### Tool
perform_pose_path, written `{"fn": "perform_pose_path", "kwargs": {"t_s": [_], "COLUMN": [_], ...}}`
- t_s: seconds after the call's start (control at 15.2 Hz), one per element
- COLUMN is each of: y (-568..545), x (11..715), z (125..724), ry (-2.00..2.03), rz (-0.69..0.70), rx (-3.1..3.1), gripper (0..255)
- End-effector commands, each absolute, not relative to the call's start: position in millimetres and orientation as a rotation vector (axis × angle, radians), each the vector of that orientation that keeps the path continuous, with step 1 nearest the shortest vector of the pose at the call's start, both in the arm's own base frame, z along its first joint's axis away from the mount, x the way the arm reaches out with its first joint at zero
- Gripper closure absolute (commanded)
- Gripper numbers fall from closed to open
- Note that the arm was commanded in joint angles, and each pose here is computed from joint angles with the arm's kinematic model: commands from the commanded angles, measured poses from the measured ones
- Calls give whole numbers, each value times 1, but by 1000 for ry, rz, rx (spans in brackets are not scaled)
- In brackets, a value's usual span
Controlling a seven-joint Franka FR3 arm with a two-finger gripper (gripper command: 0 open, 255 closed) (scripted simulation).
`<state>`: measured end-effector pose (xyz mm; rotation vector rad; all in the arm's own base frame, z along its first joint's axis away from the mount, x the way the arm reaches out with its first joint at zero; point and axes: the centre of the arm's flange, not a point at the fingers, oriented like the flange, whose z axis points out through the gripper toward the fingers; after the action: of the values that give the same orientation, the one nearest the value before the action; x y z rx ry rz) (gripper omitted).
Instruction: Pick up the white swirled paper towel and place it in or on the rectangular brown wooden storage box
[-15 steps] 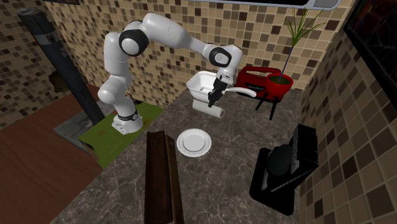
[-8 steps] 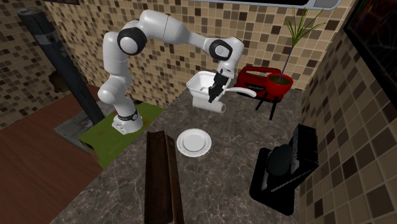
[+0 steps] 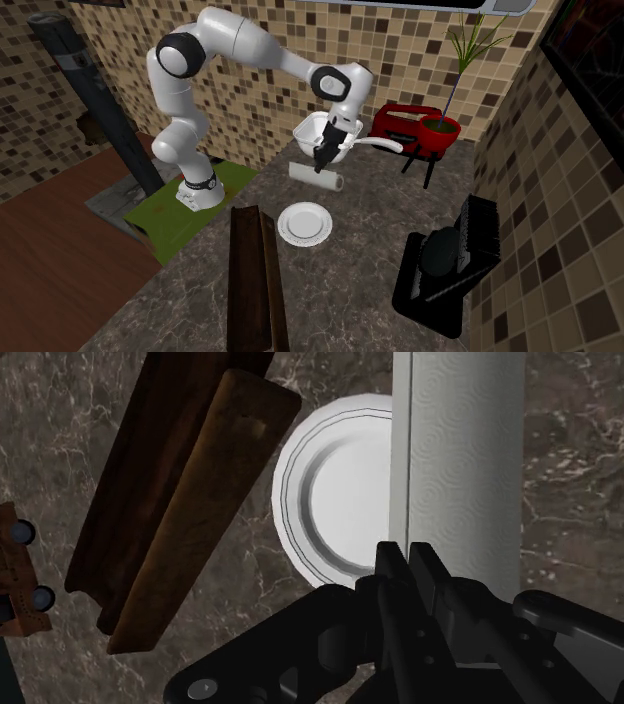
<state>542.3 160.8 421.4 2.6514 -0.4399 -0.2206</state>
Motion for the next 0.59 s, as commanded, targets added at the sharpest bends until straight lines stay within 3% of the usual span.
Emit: {"fn": "perform_pose_path", "kwargs": {"t_s": [0.0,0.53], "y": [135,31], "x": [536,519], "z": [422,430], "ry": [-439,-439], "rz": [-221,-221], "rx": [2652,2652], "gripper": [255,255]}}
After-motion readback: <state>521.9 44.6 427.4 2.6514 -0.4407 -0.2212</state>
